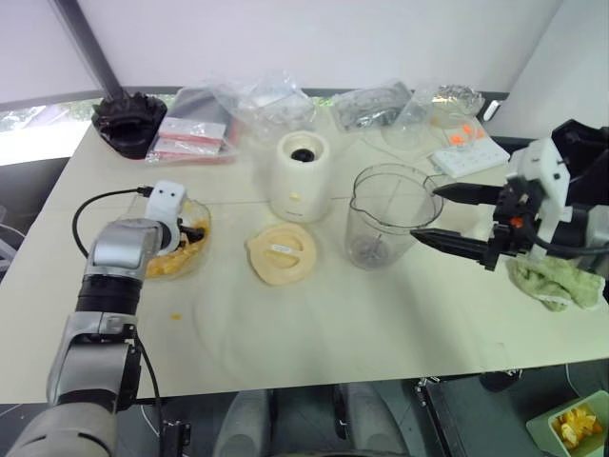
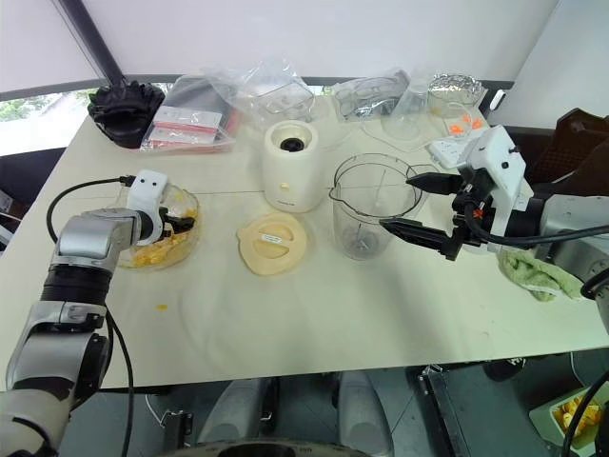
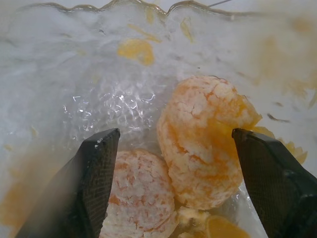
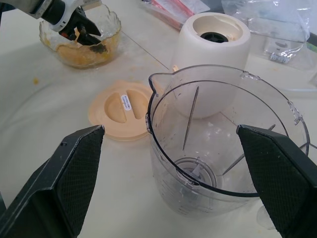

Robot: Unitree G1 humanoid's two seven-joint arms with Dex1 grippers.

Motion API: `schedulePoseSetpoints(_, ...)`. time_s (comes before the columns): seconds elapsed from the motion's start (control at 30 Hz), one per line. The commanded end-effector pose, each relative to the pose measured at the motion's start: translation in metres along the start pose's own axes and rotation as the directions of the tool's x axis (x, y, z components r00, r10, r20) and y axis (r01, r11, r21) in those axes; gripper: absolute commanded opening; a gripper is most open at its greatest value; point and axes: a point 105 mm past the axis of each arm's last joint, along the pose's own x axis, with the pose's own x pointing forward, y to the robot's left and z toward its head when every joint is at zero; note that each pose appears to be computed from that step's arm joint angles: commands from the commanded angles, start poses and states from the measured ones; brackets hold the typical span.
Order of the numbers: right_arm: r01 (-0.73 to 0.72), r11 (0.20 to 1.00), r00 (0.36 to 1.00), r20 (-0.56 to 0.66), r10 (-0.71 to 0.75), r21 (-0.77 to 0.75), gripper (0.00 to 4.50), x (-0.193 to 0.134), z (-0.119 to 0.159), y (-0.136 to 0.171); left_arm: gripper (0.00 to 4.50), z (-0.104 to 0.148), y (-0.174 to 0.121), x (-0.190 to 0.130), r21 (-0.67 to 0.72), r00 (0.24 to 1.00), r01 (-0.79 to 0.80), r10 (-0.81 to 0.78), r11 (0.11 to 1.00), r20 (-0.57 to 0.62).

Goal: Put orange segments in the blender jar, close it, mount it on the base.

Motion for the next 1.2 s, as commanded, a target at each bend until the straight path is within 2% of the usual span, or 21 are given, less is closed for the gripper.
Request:
schedulePoseSetpoints(0.03, 0.014, 0.999, 0.999, 0.032, -0.013, -0.046, 4.5, -0.002, 0.012, 0.0, 3.9, -0.002, -0.006, 0.008, -0.021, 0.999, 0.037, -0.037, 0.999, -0.011)
schedulePoseSetpoints(0.23, 0.017, 0.999, 0.999, 0.034, -0.015, -0.051, 4.5, -0.001, 0.013, -0.001, 3.9, -0.011, -0.02, 0.023, -0.005, 0.99, 0.131, -0.131, 0.991, -0.056)
schedulePoseSetpoints(0.47, 0.024, 0.998, 0.999, 0.035, -0.023, -0.051, 4.5, -0.001, 0.012, 0.0, 3.9, -0.012, -0.022, 0.031, 0.067, 0.987, 0.152, -0.147, 0.986, -0.067)
schedulePoseSetpoints(0.53, 0.027, 0.998, 0.999, 0.035, -0.025, -0.049, 4.5, -0.002, 0.011, 0.0, 3.39, -0.01, -0.022, 0.032, 0.102, 0.988, 0.149, -0.143, 0.984, -0.062)
schedulePoseSetpoints(0.6, 0.029, 0.998, 0.999, 0.035, -0.027, -0.048, 4.5, -0.002, 0.011, 0.0, 2.63, -0.009, -0.022, 0.032, 0.122, 0.988, 0.151, -0.145, 0.981, -0.06)
schedulePoseSetpoints(0.77, 0.031, 0.998, 0.999, 0.038, -0.029, -0.046, 4.5, -0.002, 0.011, 0.0, 0.11, -0.007, -0.022, 0.032, 0.171, 0.988, 0.151, -0.144, 0.973, -0.054)
schedulePoseSetpoints(1.03, 0.028, 0.998, 0.999, 0.038, -0.027, -0.049, 4.5, -0.001, 0.01, 0.0, 0.04, -0.006, -0.017, 0.027, 0.152, 0.99, 0.137, -0.133, 0.979, -0.041)
schedulePoseSetpoints(1.17, 0.03, 0.998, 0.999, 0.039, -0.028, -0.05, 4.5, -0.001, 0.01, -0.001, 0.04, 0.007, -0.009, 0.015, 0.1, 0.992, 0.117, -0.121, 0.988, 0.039)
schedulePoseSetpoints(1.2, 0.029, 0.998, 0.999, 0.037, -0.027, -0.052, 4.5, -0.001, 0.01, -0.002, 0.04, 0.015, -0.004, 0.005, 0.046, 0.987, 0.121, -0.125, 0.992, 0.098)
